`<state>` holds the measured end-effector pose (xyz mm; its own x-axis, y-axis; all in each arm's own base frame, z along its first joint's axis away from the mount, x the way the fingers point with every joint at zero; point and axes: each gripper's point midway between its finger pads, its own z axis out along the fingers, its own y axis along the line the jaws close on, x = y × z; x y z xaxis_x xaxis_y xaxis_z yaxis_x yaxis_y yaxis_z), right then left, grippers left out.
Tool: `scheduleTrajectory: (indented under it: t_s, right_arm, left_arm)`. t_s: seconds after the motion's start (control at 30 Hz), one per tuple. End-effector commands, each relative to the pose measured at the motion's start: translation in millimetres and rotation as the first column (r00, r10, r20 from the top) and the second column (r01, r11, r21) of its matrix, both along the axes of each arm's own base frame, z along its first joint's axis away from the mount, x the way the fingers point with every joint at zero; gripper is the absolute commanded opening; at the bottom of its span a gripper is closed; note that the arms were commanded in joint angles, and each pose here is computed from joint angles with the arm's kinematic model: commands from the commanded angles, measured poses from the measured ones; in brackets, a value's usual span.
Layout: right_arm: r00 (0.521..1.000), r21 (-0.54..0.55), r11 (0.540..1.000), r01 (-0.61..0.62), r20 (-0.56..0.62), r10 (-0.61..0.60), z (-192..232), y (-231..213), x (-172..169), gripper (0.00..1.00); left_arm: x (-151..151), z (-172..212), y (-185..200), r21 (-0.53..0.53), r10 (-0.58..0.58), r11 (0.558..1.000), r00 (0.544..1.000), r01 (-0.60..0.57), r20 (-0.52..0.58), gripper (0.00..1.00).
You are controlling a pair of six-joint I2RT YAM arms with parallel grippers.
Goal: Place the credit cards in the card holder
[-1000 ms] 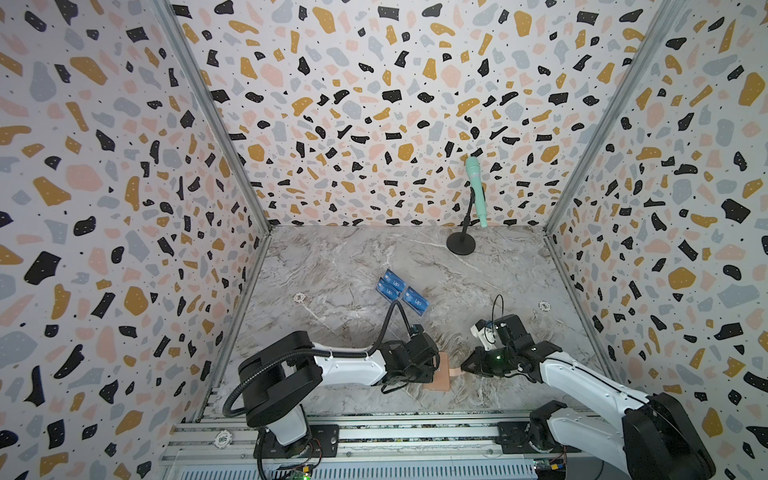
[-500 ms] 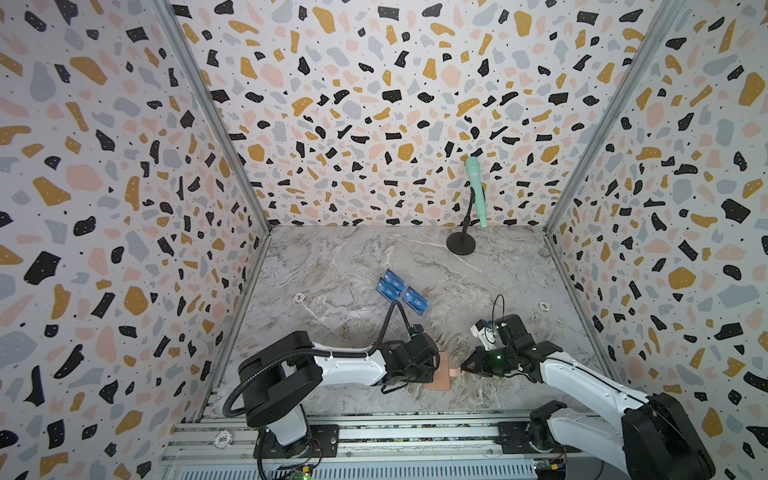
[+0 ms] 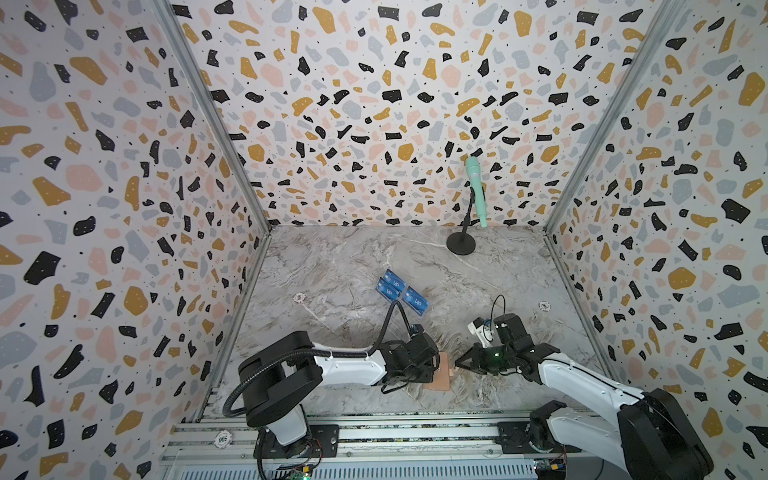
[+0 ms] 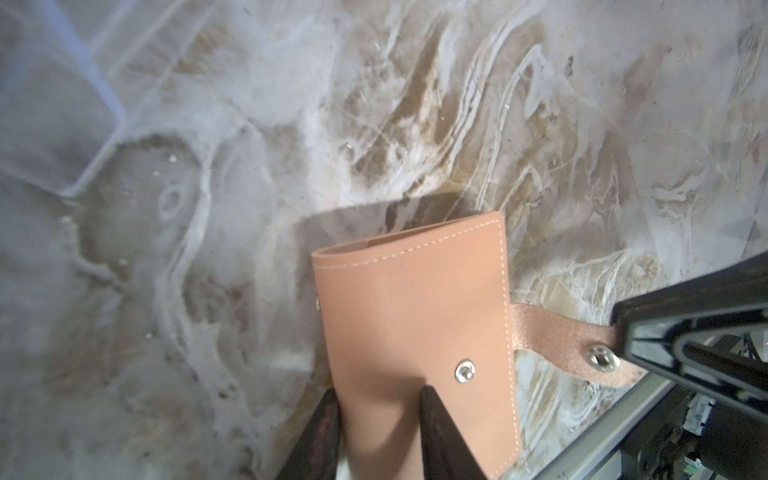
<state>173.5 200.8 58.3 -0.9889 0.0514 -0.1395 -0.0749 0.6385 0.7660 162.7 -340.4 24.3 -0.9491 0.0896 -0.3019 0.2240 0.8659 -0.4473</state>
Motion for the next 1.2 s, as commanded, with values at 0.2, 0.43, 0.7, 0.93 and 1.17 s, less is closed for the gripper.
scheduleTrajectory:
  t_s: [0.2,0.43,0.7,0.93,1.17]
  right_arm:
    - [0.998,0.023,0.999,-0.038,0.051,0.037,10.6,18.9,24.0,0.00]
    - [0.988,-0.045,0.988,-0.148,0.044,0.150,6.5,34.8,18.7,0.00]
    - [0.970,-0.162,0.959,-0.234,0.027,0.242,3.6,26.9,8.0,0.00]
    - [0.958,-0.173,0.945,-0.278,0.022,0.286,-2.1,39.4,3.6,0.00]
    - [0.952,-0.164,0.940,-0.298,0.019,0.305,-3.7,48.7,2.6,0.00]
  left_arm:
    - [-12.1,-26.2,21.6,0.114,-0.011,0.993,0.999,0.016,-0.042,0.34]
    - [-11.5,-24.9,22.0,0.114,-0.008,0.993,0.999,0.012,-0.038,0.34]
    - [-11.6,-24.5,21.1,0.107,-0.007,0.994,0.999,0.011,-0.037,0.34]
    - [-11.9,-23.8,19.5,0.101,-0.011,0.995,0.999,0.014,-0.037,0.34]
    - [-11.8,-24.2,19.6,0.099,-0.008,0.995,0.999,0.011,-0.037,0.34]
